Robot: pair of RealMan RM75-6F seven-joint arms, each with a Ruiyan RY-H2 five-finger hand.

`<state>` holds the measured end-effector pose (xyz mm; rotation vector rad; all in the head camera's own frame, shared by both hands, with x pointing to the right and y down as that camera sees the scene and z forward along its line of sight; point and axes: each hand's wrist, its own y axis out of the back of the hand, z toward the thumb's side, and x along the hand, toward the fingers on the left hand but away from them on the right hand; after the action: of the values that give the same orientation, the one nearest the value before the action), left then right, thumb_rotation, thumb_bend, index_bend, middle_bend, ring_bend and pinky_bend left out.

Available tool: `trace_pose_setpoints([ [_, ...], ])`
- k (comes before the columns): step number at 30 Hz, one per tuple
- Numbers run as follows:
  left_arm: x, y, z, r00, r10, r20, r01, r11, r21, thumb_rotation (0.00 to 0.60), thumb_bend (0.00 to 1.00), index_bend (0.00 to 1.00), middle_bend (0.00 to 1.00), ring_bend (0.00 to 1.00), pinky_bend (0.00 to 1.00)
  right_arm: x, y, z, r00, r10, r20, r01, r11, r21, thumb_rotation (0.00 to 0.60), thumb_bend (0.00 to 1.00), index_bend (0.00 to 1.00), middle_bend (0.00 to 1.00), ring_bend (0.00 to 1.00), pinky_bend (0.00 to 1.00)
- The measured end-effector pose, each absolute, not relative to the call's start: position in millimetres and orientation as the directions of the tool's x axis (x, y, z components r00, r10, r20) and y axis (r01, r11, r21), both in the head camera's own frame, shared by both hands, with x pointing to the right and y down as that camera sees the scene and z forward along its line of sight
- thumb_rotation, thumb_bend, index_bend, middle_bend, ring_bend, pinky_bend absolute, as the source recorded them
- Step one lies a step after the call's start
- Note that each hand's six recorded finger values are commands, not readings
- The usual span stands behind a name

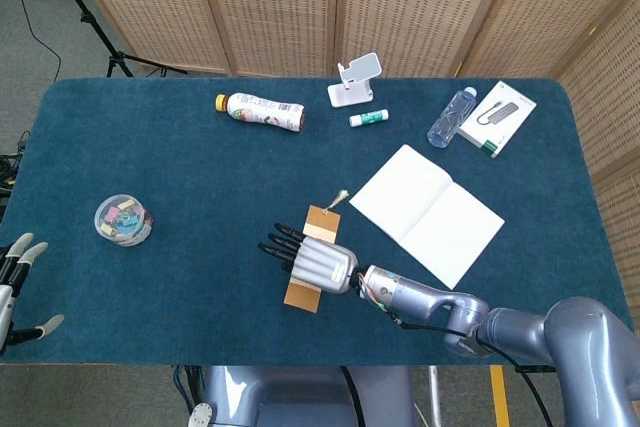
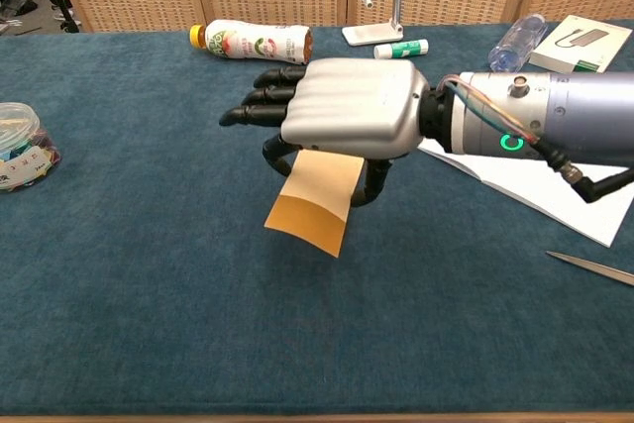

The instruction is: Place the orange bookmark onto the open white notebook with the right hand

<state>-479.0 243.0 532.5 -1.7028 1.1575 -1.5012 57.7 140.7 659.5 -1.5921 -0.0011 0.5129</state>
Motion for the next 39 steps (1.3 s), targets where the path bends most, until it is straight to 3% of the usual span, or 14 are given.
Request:
trace_pose_setpoints([
  [7,-480,244,532,-0.009,-0.883,0.469,-0.228,-0.455,-0.861,0.6,0.0,0.0,0.0,0.0,0.0,63,102,635,0.878,0.391,-0.277,-0.302,0.002,-0.953,0.6,0.18,0.63,0.0,0.0,0.0],
  [11,-480,244,532,-0.008,-0.882,0.472,-0.229,-0.458,-0.859,0.6,0.0,0.0,0.0,0.0,0.0,78,66,624,0.833,0.478,-0.278,-0.343,0.053,-0.938,0.6,0.2,0.65,0.0,0.0,0.0],
  [20,-477,244,535,-0.006,-0.878,0.478,-0.22,-0.465,-0.858,0.6,0.0,0.0,0.0,0.0,0.0,166,-20,610,0.617,0.721,-0.315,-0.478,0.026,-0.878,0.6,0.22,0.65,0.0,0.0,0.0],
  [23,-476,244,536,-0.004,-0.877,0.481,-0.215,-0.469,-0.857,0.6,0.0,0.0,0.0,0.0,0.0,194,-28,615,0.56,0.755,-0.342,-0.518,-0.004,-0.856,0.6,0.26,0.65,0.0,0.0,0.0],
  [28,-472,245,540,0.004,-0.869,0.495,-0.198,-0.486,-0.851,0.6,0.0,0.0,0.0,0.0,0.0,223,-19,635,0.528,0.744,-0.411,-0.577,-0.041,-0.816,0.6,0.26,0.65,0.0,0.0,0.0],
  [39,-471,245,543,0.001,-0.866,0.501,-0.188,-0.492,-0.85,0.6,0.0,0.0,0.0,0.0,0.0,257,30,685,0.538,0.632,-0.558,-0.671,-0.079,-0.737,0.6,0.26,0.65,0.0,0.0,0.0],
])
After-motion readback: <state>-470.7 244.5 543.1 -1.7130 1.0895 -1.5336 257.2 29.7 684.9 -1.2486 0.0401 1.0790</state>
